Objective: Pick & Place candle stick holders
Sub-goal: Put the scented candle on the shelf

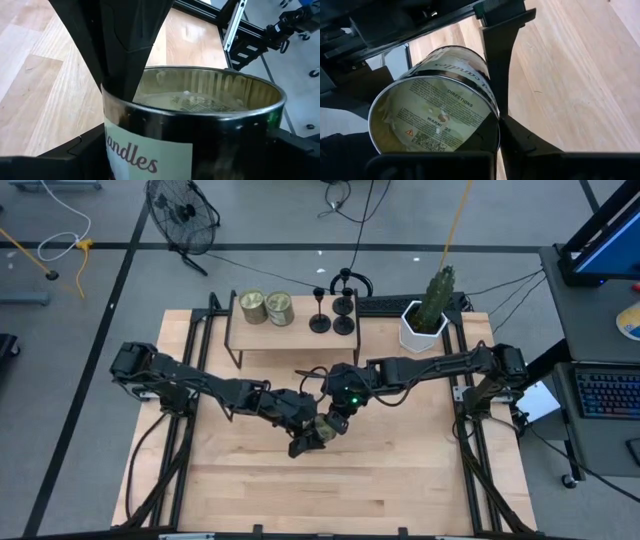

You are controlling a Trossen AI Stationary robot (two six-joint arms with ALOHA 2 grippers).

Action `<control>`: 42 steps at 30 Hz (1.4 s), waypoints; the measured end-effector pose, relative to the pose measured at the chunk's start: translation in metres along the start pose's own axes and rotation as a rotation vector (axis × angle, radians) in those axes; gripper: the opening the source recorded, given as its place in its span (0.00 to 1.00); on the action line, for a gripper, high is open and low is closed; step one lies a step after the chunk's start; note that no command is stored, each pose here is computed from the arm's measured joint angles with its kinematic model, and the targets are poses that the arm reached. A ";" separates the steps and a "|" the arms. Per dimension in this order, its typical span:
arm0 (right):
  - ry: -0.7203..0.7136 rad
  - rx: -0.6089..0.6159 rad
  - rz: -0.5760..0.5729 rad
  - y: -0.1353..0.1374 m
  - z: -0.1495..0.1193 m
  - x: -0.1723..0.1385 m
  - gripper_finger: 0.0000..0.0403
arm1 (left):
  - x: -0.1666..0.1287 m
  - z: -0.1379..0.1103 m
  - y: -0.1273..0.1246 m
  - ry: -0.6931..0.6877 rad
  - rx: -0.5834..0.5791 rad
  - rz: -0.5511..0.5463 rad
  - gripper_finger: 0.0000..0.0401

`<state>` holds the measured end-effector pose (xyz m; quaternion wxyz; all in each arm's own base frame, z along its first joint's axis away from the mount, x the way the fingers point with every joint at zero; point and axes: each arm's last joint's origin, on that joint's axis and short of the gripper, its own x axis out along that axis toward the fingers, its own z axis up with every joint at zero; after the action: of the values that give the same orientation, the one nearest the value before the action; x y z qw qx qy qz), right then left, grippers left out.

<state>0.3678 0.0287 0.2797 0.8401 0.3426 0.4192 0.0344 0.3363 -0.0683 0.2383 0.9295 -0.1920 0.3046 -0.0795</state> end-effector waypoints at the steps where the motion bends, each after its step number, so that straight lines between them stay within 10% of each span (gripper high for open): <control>1: 0.000 -0.004 0.001 0.000 0.000 0.000 0.00 | 0.000 0.000 0.000 0.001 0.000 0.001 0.90; 25: -0.043 -0.056 0.079 0.007 0.006 -0.026 0.34 | -0.010 -0.022 0.002 0.204 -0.079 0.127 0.90; 42: -0.030 -0.056 -0.075 0.000 -0.069 -0.075 0.31 | -0.078 -0.005 0.002 -0.017 -0.122 0.484 0.90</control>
<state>0.2689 0.0409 0.3025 0.8561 0.3035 0.4181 0.0096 0.2708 -0.0473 0.2759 0.9107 -0.1697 0.3382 0.1657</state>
